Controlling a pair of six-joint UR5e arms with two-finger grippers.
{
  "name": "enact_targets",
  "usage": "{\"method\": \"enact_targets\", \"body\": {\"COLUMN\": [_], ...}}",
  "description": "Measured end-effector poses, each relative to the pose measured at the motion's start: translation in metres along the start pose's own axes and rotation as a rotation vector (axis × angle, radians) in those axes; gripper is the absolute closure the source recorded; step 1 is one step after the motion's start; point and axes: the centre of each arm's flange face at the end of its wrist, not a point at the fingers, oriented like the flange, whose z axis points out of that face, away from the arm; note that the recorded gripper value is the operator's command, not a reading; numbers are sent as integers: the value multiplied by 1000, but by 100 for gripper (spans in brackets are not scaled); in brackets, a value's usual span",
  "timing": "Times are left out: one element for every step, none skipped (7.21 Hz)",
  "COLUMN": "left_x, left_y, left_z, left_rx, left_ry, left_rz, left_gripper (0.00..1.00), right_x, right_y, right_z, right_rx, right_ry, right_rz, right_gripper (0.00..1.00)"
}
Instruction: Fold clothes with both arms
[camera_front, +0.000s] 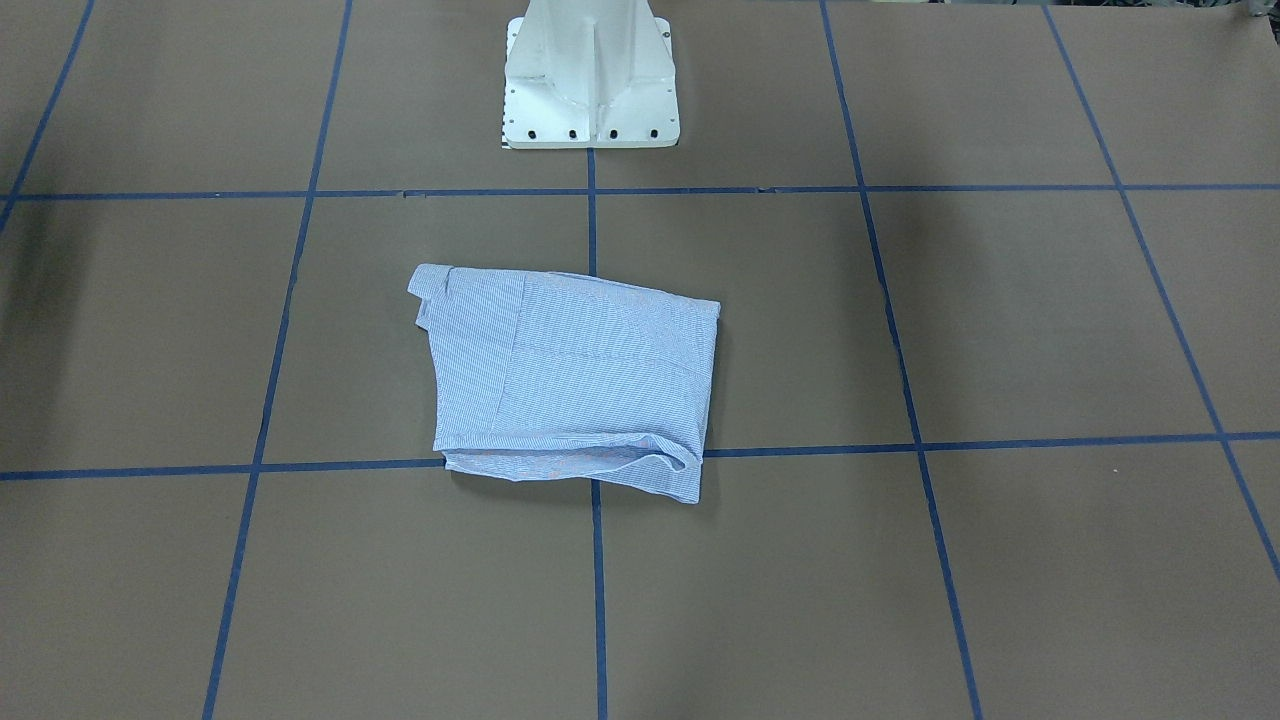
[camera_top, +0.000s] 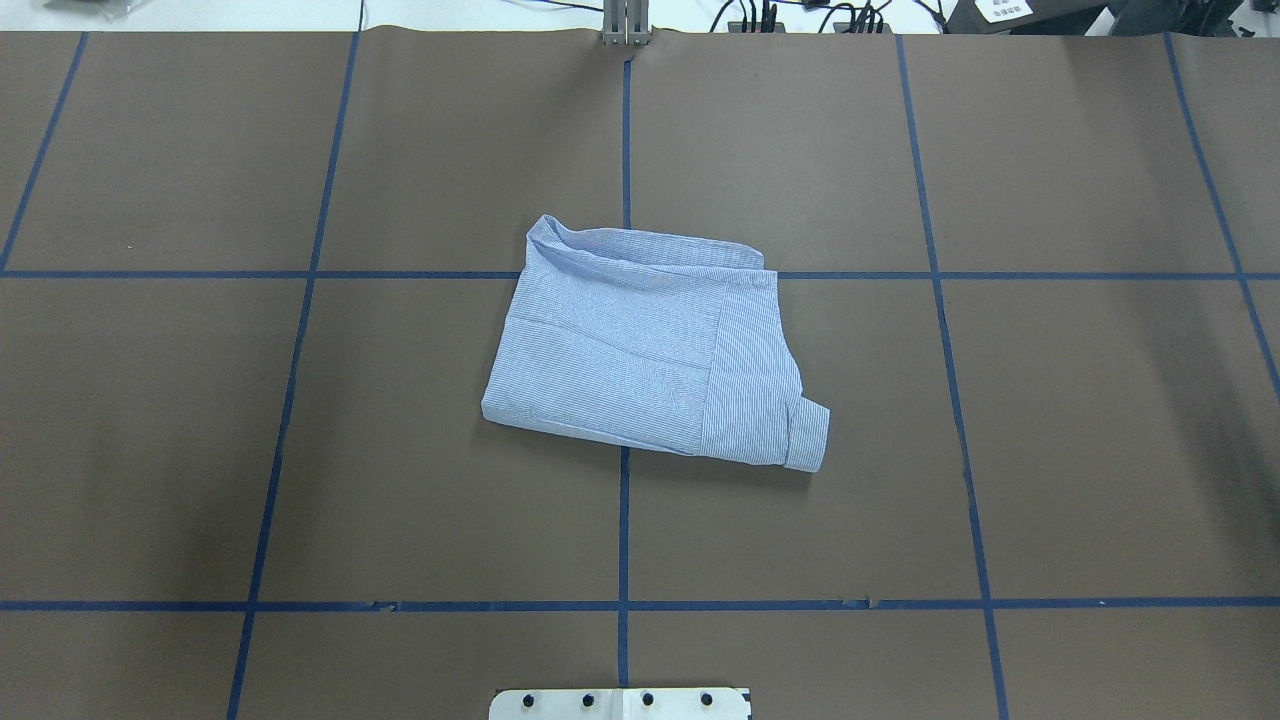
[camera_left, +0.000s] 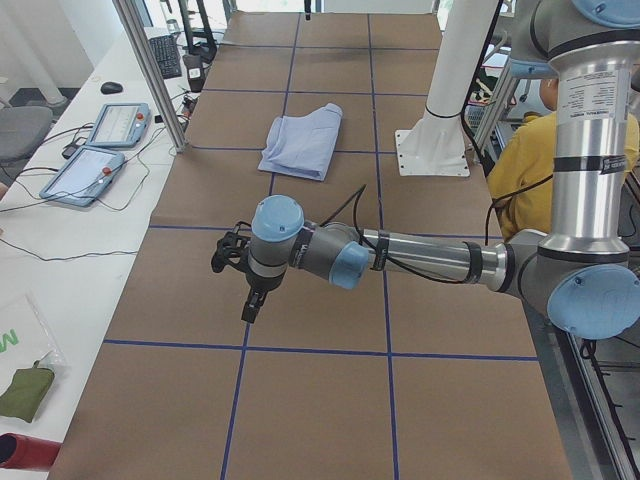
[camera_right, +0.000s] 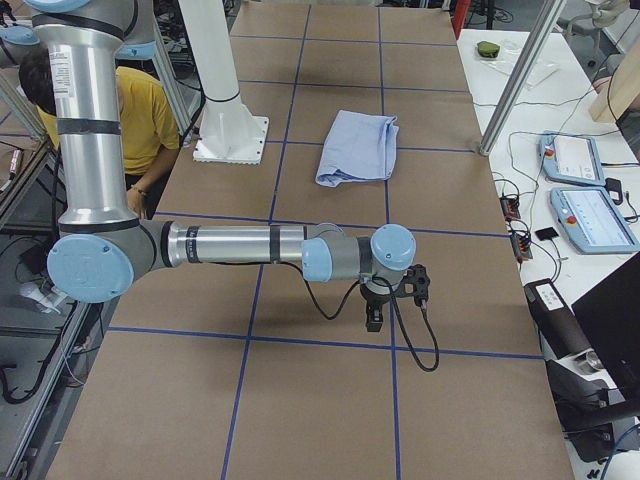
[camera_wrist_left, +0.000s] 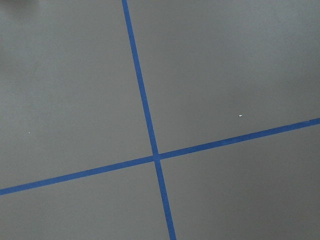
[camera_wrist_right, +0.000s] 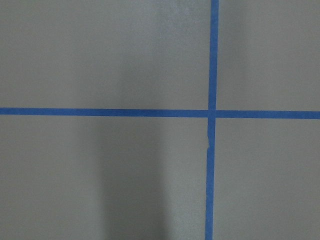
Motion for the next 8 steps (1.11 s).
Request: {"method": "enact_targets", "body": {"left_x": [1, 2, 2, 2, 2, 2, 3, 4], "left_y": [-2, -1, 2, 4, 5, 5, 5, 4], "left_z": [-1, -2, -3, -3, -3, -4, -4, -6], "left_rx": [3, 4, 4, 3, 2, 3, 5, 8], "left_ry": [2, 2, 2, 2, 2, 2, 3, 3], "left_rz": [4, 6, 5, 3, 2, 3, 5, 8], "left_gripper": [0, 0, 0, 0, 0, 0, 0, 0], "right_x": [0, 1, 2, 1, 1, -1, -4, -5], "right_y": [1, 3, 4, 4, 4, 4, 3, 2], "right_z": [0, 0, 0, -1, -2, -5, -8, -10], "right_rx": [1, 0, 0, 2, 5, 10, 17, 24], "right_ry": [0, 0, 0, 1, 0, -1, 3, 18], "right_rz": [0, -1, -1, -2, -3, -8, -14, -20], "right_gripper": [0, 0, 0, 0, 0, 0, 0, 0]}}
